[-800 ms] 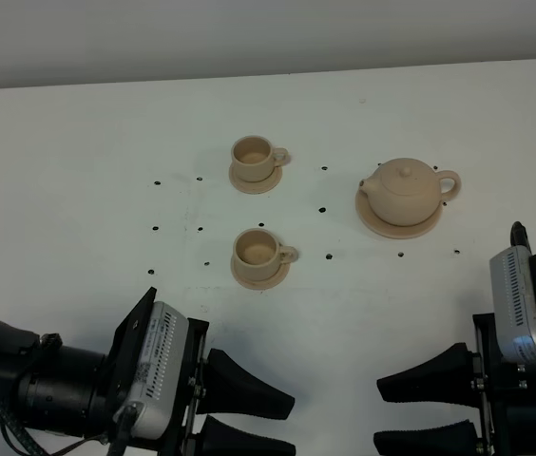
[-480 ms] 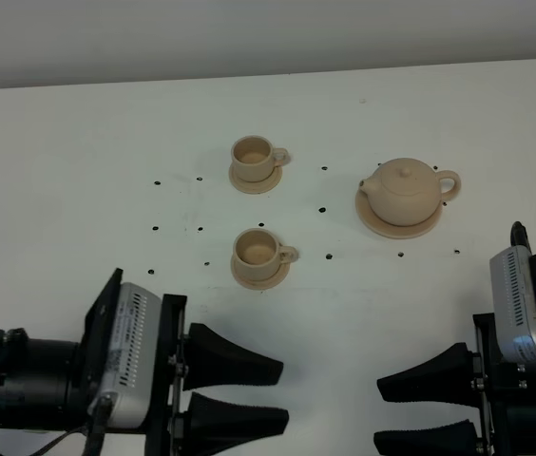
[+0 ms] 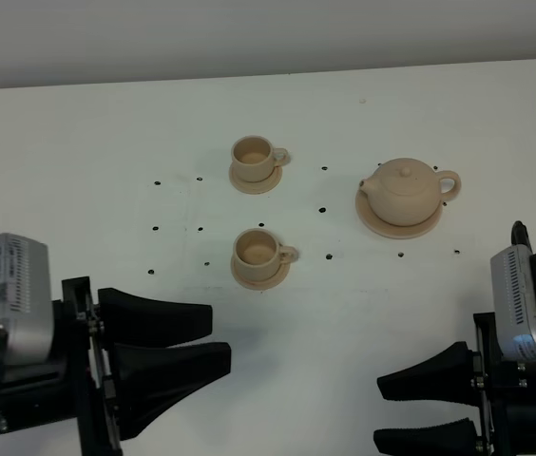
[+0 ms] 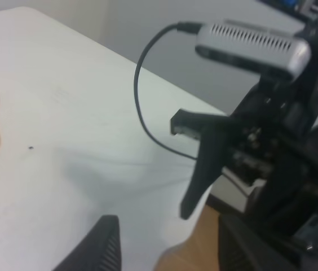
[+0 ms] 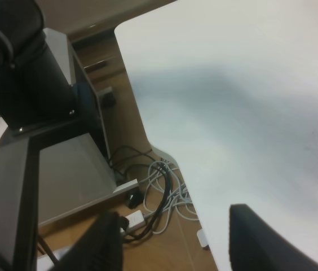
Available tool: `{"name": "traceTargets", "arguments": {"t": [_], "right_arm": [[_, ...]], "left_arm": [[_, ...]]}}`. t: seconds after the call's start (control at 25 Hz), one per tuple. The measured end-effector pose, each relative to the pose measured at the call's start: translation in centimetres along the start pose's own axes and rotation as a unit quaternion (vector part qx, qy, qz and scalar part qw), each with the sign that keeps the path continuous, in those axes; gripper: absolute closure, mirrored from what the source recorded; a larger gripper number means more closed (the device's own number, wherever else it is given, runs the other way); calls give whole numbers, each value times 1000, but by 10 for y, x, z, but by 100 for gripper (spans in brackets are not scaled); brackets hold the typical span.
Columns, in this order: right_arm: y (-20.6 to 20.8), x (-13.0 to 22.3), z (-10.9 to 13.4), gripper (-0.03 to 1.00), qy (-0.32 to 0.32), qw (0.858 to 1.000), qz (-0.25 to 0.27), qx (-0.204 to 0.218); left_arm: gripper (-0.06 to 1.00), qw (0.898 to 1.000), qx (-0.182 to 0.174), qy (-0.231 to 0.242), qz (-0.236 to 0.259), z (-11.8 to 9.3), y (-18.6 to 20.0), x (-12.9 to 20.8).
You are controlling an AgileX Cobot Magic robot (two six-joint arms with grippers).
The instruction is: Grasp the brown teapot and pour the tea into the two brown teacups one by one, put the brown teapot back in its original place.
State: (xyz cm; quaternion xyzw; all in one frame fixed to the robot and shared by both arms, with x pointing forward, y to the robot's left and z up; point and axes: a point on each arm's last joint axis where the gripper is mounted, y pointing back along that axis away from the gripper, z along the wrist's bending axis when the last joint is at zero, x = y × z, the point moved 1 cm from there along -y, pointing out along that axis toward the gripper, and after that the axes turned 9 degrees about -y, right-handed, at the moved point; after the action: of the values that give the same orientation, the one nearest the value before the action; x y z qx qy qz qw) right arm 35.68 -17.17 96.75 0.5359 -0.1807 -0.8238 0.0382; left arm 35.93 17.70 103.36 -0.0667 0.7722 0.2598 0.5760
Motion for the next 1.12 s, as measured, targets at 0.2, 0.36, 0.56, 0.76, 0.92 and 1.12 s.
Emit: {"name": "traceTargets", "arguments": {"t": [0.2, 0.36, 0.56, 0.76, 0.92, 1.12], "right_arm": [[0, 0, 0, 55, 0, 1000, 0, 0], [0, 0, 0, 55, 0, 1000, 0, 0], [0, 1, -1, 55, -1, 1000, 3, 7], [0, -1, -4, 55, -7, 1000, -3, 19], [0, 0, -9, 55, -15, 999, -3, 44], [1, 0, -13, 55, -22, 998, -2, 64]], "left_arm": [[52, 999, -18, 28, 21, -10, 20, -19], [52, 994, -42, 49, 91, -15, 35, -24], [52, 971, -110, 85, 197, -11, 53, -17], [52, 936, -193, 116, 271, -2, 70, -2], [52, 910, -258, 129, 297, 3, 85, 5], [52, 893, -317, 129, 291, 1, 106, 9]]}}
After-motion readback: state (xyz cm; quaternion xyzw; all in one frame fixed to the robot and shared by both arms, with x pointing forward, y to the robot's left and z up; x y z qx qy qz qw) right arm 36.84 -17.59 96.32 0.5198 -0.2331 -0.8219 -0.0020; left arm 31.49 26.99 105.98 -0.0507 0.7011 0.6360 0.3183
